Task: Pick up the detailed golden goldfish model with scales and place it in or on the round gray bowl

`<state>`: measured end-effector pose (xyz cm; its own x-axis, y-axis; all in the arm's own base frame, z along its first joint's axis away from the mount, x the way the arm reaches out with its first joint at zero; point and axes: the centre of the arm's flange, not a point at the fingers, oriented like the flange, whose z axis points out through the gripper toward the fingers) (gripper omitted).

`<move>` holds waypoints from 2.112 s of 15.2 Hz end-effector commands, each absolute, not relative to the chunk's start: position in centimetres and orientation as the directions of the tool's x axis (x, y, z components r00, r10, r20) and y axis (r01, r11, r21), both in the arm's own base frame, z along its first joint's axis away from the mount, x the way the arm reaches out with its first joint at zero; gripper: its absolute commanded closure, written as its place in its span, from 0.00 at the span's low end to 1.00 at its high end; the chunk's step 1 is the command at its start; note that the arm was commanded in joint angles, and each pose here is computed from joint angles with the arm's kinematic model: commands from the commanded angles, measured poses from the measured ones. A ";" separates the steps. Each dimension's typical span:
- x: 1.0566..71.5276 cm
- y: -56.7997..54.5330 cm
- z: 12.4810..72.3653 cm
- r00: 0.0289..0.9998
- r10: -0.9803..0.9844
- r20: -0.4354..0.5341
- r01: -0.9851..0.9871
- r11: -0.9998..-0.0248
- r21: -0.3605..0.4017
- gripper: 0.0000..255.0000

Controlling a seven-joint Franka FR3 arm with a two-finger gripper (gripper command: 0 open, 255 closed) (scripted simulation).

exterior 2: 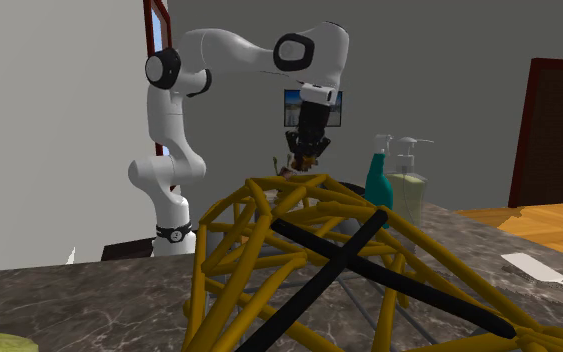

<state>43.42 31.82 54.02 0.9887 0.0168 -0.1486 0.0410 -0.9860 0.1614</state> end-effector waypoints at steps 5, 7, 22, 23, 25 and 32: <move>41.3 38.7 54.0 0.989 0.016 -0.149 0.040 -0.986 0.162 1.00; 40.5 41.2 54.0 0.989 0.016 -0.149 0.040 -0.986 0.162 1.00; 37.8 49.9 49.5 0.989 0.016 -0.149 0.040 -0.986 0.162 1.00; 37.8 49.9 48.9 0.989 0.016 -0.149 0.040 -0.986 0.162 1.00; 37.8 49.9 47.9 0.989 0.016 -0.149 0.040 -0.986 0.162 1.00; 37.8 49.9 47.3 0.989 0.016 -0.149 0.040 -0.986 0.162 1.00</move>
